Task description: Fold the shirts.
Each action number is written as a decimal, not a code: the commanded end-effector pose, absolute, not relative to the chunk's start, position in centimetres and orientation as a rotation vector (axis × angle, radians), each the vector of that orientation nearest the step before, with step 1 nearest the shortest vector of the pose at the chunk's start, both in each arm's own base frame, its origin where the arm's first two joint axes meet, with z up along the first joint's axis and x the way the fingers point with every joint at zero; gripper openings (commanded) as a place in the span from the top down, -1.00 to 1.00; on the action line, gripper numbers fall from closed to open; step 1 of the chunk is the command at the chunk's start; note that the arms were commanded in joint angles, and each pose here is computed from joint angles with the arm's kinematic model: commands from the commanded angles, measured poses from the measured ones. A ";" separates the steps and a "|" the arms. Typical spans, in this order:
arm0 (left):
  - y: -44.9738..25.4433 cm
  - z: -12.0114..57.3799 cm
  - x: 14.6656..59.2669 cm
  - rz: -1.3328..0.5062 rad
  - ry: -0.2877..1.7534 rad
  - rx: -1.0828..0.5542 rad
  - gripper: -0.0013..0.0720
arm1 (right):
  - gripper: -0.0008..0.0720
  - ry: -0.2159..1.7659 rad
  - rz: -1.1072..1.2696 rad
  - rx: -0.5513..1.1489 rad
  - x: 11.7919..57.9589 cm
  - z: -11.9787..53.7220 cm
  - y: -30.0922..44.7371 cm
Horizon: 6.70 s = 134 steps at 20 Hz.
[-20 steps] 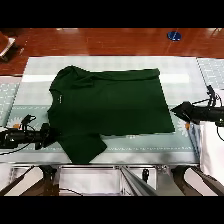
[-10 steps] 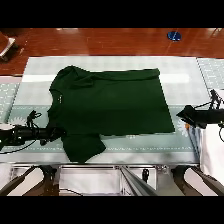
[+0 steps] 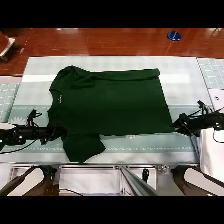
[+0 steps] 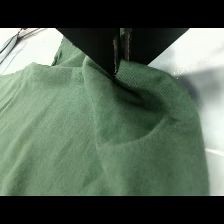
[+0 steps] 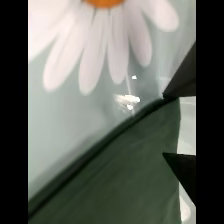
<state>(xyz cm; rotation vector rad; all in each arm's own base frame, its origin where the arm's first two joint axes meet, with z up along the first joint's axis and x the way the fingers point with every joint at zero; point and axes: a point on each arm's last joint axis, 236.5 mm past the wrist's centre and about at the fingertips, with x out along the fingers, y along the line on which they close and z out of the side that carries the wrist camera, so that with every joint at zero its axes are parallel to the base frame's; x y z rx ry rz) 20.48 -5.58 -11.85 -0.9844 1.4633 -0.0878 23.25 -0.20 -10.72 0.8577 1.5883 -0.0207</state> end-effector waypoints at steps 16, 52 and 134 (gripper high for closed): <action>-4.7 28.3 37.4 -0.622 0.296 -0.856 0.92 | 0.92 0.629 0.462 0.463 41.8 28.2 3.2; -2.7 15.3 47.9 -0.148 0.594 -0.469 0.92 | 0.92 0.718 0.377 0.609 44.4 17.5 2.0; -10.1 -9.3 25.0 -0.254 1.267 -0.875 0.92 | 0.92 1.377 0.050 0.858 29.0 -10.2 2.3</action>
